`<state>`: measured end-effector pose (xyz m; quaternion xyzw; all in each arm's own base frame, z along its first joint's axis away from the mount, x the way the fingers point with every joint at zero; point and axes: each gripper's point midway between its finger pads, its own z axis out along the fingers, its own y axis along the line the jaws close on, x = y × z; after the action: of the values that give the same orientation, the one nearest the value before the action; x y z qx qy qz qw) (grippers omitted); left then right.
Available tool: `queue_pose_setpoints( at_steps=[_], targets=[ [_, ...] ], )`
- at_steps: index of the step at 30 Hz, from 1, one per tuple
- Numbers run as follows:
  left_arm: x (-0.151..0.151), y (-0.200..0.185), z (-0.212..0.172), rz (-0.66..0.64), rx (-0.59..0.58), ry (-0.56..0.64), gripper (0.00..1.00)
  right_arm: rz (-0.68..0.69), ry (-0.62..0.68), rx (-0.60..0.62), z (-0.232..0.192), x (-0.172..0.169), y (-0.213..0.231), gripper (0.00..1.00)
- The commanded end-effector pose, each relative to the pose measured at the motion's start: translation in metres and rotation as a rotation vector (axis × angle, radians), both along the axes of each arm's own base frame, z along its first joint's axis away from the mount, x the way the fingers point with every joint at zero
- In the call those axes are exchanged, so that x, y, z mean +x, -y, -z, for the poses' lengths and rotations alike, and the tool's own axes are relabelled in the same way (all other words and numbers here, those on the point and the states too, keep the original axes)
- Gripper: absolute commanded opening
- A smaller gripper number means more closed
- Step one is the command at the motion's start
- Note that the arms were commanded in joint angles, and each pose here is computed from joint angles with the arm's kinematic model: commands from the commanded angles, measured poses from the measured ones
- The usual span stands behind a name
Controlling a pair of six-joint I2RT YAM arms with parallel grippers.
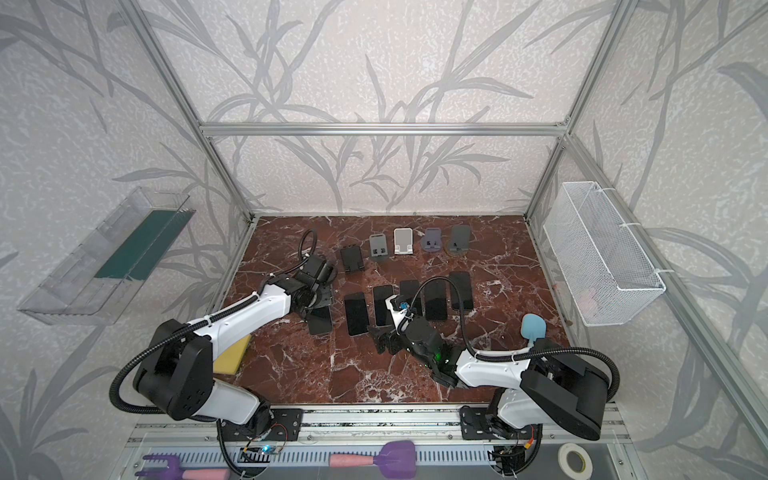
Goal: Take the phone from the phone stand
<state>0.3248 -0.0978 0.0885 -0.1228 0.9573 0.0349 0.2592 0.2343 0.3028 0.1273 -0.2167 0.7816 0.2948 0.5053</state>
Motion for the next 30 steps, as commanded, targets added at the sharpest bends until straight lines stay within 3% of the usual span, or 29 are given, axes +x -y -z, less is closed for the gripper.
queue_pose_setpoints(
  at_steps=[1,22,30],
  targets=[
    [-0.007,0.006,0.002,-0.003,-0.038,-0.024,0.48,0.025,0.014,-0.013,-0.001,0.003,0.003,0.98],
    [-0.016,0.031,0.043,0.039,-0.114,-0.138,0.47,0.079,-0.031,-0.05,0.008,0.009,0.008,0.98],
    [-0.017,0.02,0.048,0.007,-0.053,-0.162,0.46,0.093,-0.034,-0.062,0.009,0.011,0.01,0.98]
  ],
)
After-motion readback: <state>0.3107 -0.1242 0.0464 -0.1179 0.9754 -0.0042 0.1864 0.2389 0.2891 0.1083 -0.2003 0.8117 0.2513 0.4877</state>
